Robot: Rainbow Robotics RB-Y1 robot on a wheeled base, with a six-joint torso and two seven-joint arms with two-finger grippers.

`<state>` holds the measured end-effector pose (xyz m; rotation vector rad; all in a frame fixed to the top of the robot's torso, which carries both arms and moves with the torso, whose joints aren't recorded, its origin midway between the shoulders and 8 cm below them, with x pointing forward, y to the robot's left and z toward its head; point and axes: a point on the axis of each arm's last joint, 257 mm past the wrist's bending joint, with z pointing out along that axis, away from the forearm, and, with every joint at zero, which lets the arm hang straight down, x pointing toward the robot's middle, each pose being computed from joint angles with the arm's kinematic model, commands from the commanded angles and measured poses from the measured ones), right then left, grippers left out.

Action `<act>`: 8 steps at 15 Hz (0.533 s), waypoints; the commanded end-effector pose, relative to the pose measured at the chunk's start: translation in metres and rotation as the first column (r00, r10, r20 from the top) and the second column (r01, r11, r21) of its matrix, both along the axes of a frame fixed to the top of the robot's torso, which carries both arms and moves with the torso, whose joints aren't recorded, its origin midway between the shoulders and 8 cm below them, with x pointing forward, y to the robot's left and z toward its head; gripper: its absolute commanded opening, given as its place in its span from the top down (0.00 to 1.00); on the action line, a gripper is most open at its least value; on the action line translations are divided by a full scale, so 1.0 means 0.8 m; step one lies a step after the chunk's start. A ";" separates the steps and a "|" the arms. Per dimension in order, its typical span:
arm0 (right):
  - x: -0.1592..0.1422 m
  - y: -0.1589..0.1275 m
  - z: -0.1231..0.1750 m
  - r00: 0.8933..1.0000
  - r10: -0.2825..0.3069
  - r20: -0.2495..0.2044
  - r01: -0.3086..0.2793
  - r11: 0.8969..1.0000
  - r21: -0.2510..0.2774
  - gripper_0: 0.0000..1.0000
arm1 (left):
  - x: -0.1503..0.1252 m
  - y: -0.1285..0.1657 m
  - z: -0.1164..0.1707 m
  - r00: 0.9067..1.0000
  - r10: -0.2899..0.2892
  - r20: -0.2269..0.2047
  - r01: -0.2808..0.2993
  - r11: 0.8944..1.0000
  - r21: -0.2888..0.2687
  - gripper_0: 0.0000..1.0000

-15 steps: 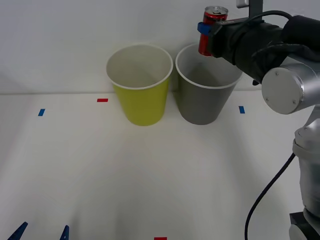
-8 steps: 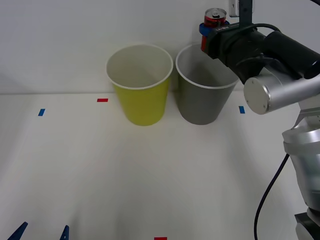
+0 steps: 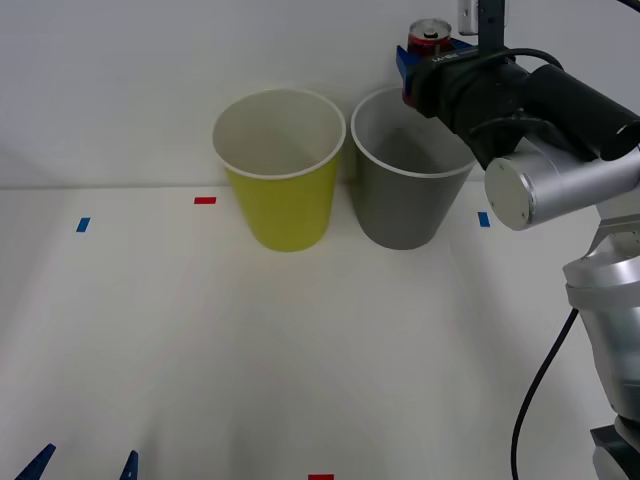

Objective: Put cans in the gray bin and PET bottles in the light green bin.

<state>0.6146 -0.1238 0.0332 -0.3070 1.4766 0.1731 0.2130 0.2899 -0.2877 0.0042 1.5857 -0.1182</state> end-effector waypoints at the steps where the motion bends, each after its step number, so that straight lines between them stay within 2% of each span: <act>1: -0.005 0.023 -0.003 0.999 0.034 -0.014 -0.033 0.998 0.050 0.00 | 0.000 0.000 0.000 1.000 0.000 0.000 0.000 1.000 0.000 0.00; 4: -0.015 0.026 -0.006 0.999 0.033 -0.005 -0.033 0.998 0.047 0.00 | 0.000 0.000 0.000 1.000 0.000 0.000 0.000 1.000 0.000 0.00; 6: -0.051 0.019 -0.018 0.999 0.044 0.006 -0.045 0.998 0.037 0.00 | 0.000 0.000 0.000 1.000 0.000 0.000 0.000 1.000 0.000 0.00; 8: -0.100 0.011 -0.043 0.998 0.062 -0.001 -0.062 0.998 0.021 0.00 | 0.000 0.000 0.000 1.000 0.000 0.000 0.000 1.000 0.000 0.00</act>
